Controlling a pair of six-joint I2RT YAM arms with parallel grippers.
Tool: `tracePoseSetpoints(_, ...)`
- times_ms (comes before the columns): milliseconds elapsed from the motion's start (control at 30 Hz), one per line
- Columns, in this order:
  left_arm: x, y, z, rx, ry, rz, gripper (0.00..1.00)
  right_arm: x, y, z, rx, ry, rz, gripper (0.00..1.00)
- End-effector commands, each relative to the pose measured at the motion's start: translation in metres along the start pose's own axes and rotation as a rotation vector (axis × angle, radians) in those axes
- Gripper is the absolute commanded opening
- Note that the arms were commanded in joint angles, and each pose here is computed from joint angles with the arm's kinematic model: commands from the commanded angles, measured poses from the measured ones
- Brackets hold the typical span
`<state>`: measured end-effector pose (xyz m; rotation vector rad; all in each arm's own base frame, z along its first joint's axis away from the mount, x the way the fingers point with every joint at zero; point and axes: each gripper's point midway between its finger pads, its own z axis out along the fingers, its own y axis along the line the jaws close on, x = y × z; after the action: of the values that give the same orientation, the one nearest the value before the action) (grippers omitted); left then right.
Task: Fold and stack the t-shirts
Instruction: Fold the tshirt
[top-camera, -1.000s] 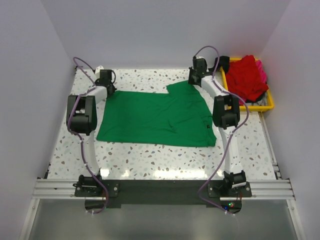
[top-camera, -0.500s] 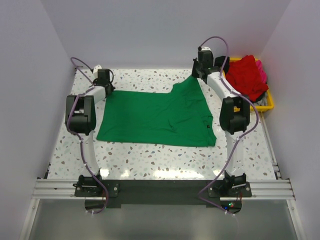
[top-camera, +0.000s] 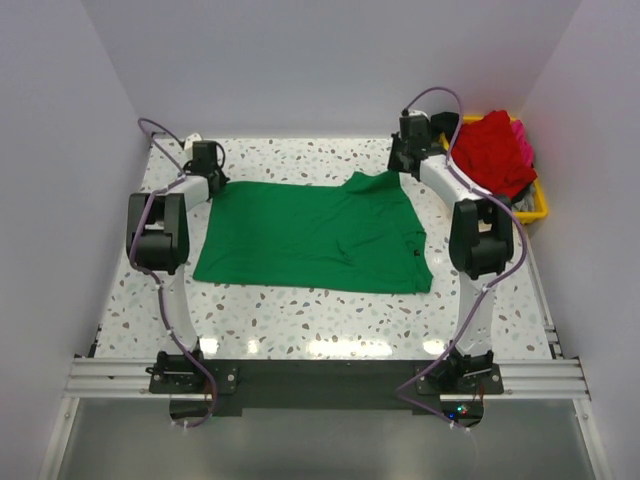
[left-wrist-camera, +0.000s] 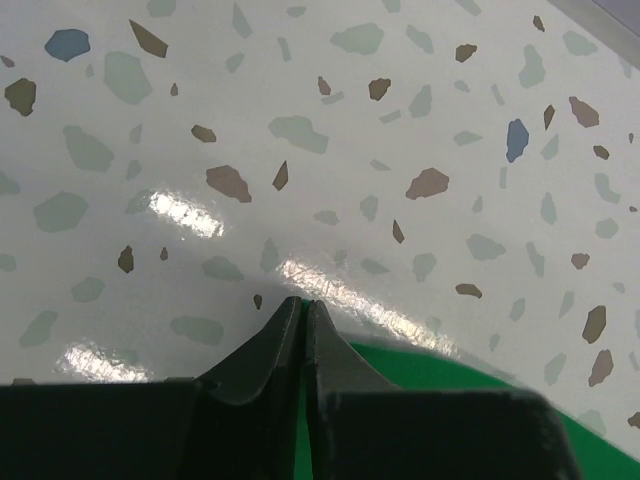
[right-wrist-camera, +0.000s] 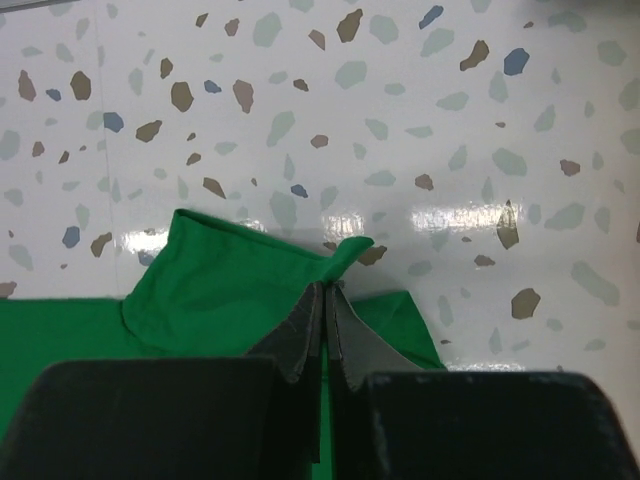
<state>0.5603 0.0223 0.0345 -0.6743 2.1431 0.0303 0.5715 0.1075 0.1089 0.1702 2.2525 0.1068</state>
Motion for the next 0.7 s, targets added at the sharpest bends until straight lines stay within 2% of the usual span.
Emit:
tracePoseSetpoints(0,-0.046,-0.011,-0.026,0.050,-0.112,-0.061,0.09,-0.055,0.003,-0.045,-0.016,-0.153,0.058,0.00)
tracePoseSetpoints(333,-0.049,-0.005,-0.052,0.047,-0.119,-0.087,0.09,-0.025,-0.008,-0.086,-0.017,-0.125,0.120,0.00)
tracePoseSetpoints(433,-0.052,0.011,-0.058,0.013,-0.121,-0.105,0.09,0.001,-0.013,-0.095,-0.019,-0.088,0.158,0.00)
tracePoseSetpoints(500,-0.051,0.016,-0.062,-0.002,-0.124,-0.118,0.09,0.003,-0.013,-0.108,-0.035,-0.096,0.175,0.00)
tracePoseSetpoints(667,-0.030,0.035,-0.072,-0.075,-0.061,-0.135,0.08,0.036,-0.020,-0.126,-0.041,-0.071,0.246,0.00)
